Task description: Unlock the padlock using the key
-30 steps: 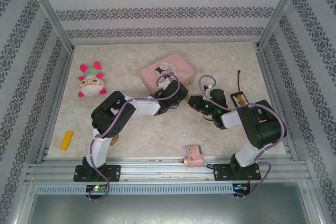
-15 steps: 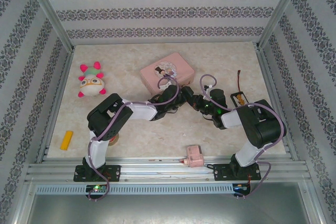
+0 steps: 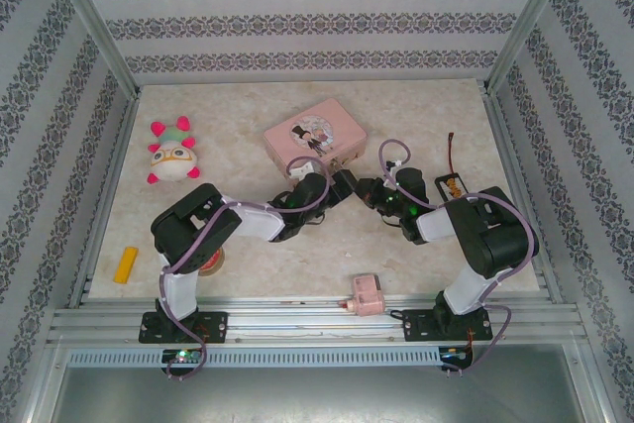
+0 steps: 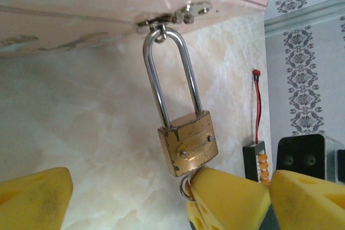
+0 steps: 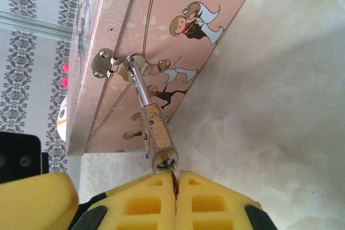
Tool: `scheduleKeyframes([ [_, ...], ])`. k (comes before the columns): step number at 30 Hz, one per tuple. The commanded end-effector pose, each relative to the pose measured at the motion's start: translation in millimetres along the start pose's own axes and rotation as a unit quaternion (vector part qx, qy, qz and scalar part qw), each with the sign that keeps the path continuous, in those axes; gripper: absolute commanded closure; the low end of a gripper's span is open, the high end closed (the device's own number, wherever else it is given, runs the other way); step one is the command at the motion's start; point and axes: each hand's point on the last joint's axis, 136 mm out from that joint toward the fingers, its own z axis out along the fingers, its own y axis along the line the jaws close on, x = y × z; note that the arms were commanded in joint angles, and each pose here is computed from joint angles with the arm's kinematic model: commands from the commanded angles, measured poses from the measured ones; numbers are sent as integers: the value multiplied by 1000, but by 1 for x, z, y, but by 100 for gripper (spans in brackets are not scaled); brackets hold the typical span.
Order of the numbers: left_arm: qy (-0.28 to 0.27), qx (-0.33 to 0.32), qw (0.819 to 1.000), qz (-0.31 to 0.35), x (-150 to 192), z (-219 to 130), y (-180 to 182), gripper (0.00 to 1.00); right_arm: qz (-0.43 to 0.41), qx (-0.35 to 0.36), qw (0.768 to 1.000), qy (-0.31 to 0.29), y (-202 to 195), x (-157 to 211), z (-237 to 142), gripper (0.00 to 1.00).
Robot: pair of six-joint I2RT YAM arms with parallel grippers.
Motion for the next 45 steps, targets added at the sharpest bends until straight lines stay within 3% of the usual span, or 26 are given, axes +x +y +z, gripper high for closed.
scheduleKeyframes([
  [1,-54,62,997,3,-26,-10,-30,20,-12,-37,999,-26,23,-15,3,100],
  [5,-68,84,994,4,-34,-10,-31,34,-7,-40,999,-26,26,-15,4,100],
  [24,-73,58,995,-43,-36,18,-1,43,9,-63,998,-20,36,-14,14,100],
  [34,-80,61,995,-25,-39,23,-5,67,17,-72,997,-19,37,-15,17,100],
  [43,-102,88,990,-37,-46,26,-4,67,24,-78,997,-16,38,-14,20,100],
  [45,-107,93,989,-39,-47,26,-4,75,26,-78,996,-15,37,-14,21,100],
])
